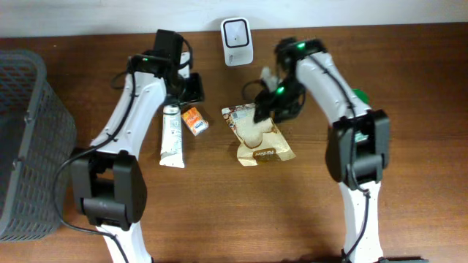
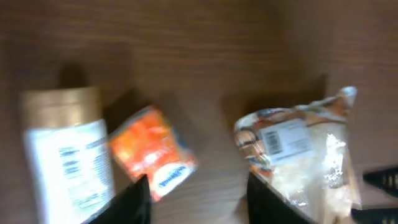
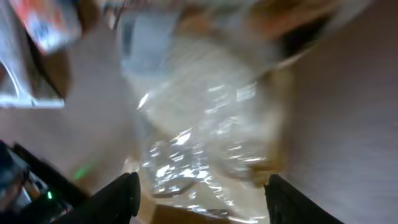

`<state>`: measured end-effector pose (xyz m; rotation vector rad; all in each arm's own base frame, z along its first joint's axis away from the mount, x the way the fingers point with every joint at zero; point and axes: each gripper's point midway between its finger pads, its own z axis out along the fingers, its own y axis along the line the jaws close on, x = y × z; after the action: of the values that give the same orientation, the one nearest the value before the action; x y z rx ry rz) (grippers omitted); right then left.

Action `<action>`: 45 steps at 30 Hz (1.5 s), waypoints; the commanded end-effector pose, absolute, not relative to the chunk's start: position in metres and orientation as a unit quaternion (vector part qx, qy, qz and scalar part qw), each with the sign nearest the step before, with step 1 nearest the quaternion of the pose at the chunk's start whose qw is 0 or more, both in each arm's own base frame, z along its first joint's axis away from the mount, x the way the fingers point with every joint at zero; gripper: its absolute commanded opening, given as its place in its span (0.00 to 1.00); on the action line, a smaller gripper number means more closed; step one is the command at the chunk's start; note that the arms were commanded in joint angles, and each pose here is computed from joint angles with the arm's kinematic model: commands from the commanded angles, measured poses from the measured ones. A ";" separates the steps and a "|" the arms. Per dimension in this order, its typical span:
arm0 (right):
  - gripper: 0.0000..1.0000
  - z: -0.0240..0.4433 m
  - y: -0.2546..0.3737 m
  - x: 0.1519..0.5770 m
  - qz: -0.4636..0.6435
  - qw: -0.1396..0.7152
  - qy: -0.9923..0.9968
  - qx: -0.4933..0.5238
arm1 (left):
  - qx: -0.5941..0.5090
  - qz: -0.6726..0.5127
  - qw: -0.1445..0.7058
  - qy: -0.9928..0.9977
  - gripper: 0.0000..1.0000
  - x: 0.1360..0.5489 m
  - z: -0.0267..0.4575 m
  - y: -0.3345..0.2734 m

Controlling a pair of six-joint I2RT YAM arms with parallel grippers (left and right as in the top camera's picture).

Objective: Scan the item barcode

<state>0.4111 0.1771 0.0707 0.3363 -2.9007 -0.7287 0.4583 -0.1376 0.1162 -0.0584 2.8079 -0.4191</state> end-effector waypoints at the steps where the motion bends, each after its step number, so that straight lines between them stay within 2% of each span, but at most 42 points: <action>1: 0.62 0.087 0.151 0.432 -0.268 0.024 -0.959 0.086 | 0.035 -0.233 0.121 0.964 0.04 0.450 0.097 -0.207; 2: 0.58 0.083 0.148 0.434 -0.277 0.023 -0.957 0.079 | 0.048 -0.252 0.116 0.959 0.00 0.448 0.092 -0.223; 5: 0.41 0.069 0.147 0.430 -0.302 0.038 -0.950 0.066 | 0.036 -0.262 0.075 0.961 0.00 0.437 0.063 -0.250; 9: 0.40 0.056 0.149 0.426 -0.309 0.044 -0.948 0.065 | 0.047 -0.261 0.063 0.962 0.00 0.428 0.057 -0.260; 17: 0.41 0.053 0.155 0.430 -0.327 0.038 -0.942 0.065 | 0.021 -0.189 0.071 0.979 0.00 0.431 0.040 -0.236; 45: 0.41 0.052 0.157 0.430 -0.333 0.038 -0.940 0.065 | 0.024 -0.208 0.067 0.976 0.00 0.433 0.031 -0.243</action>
<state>0.4338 0.1523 0.0540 0.1874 -2.9057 -0.9947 0.4379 -0.2430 0.0469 0.0923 2.9020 -0.6186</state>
